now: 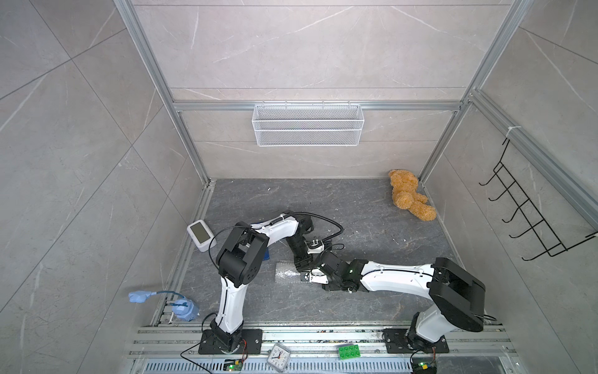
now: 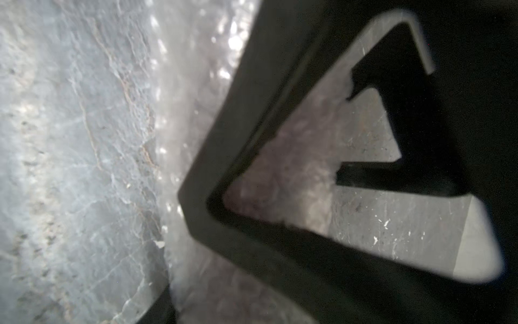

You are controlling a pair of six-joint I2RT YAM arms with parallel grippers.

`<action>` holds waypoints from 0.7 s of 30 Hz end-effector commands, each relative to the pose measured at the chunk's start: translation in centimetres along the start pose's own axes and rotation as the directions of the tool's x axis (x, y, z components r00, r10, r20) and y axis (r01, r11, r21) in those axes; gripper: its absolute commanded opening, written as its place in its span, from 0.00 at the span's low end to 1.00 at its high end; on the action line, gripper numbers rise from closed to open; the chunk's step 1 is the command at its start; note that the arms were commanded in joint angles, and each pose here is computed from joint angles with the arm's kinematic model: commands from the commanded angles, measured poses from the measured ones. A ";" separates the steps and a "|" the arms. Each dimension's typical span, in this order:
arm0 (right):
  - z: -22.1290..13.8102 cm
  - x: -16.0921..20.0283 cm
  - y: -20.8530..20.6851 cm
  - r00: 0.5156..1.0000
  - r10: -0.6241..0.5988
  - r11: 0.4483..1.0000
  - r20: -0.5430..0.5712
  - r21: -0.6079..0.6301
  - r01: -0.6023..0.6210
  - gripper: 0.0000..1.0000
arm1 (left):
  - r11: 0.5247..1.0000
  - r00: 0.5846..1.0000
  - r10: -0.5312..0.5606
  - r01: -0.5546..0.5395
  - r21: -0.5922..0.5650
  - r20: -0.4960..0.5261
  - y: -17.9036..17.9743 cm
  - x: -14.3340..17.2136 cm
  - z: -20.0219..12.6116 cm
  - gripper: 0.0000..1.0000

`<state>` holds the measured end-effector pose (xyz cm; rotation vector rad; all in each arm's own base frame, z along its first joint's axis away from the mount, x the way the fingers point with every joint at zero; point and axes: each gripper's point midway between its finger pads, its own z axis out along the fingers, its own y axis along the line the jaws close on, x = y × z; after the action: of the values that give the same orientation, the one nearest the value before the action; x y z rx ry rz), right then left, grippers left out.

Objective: Wrap wine bottles in bubble wrap
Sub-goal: Wrap the wine bottle in bubble wrap.

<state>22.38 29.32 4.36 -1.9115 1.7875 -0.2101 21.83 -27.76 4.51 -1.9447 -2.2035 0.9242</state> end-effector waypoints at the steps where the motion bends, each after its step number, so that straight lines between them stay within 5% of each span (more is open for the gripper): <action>1: 0.3 2.8 1.9 0.981 0.126 0.988 -0.144 -0.070 -0.138 0.44 | 0.993 1.000 -0.004 0.005 -0.114 0.012 0.6 0.1 -2.2 0.82; 2: 0.2 2.9 1.9 0.977 0.145 0.985 -0.154 -0.071 -0.157 0.44 | 0.991 1.000 0.004 -0.001 -0.136 0.027 0.8 -0.2 -2.6 0.99; 13: -0.1 3.2 3.1 0.927 0.288 0.939 -0.242 -0.118 -0.323 0.43 | 0.897 0.976 0.084 0.014 -0.442 0.200 4.2 -3.5 -9.4 1.00; 17: -0.5 2.9 3.3 0.907 0.343 0.915 -0.246 -0.130 -0.381 0.43 | 0.809 0.960 0.076 0.099 -0.580 0.270 5.6 -3.6 -12.6 1.00; 21: -1.0 1.7 3.7 0.881 0.413 0.873 -0.230 -0.175 -0.455 0.43 | 0.653 0.919 -0.041 0.321 -0.686 0.392 7.4 -1.9 -16.5 1.00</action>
<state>21.63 29.12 4.94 -1.5978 2.2122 -0.0812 32.24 -24.65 12.40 -2.0487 -2.9727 0.5137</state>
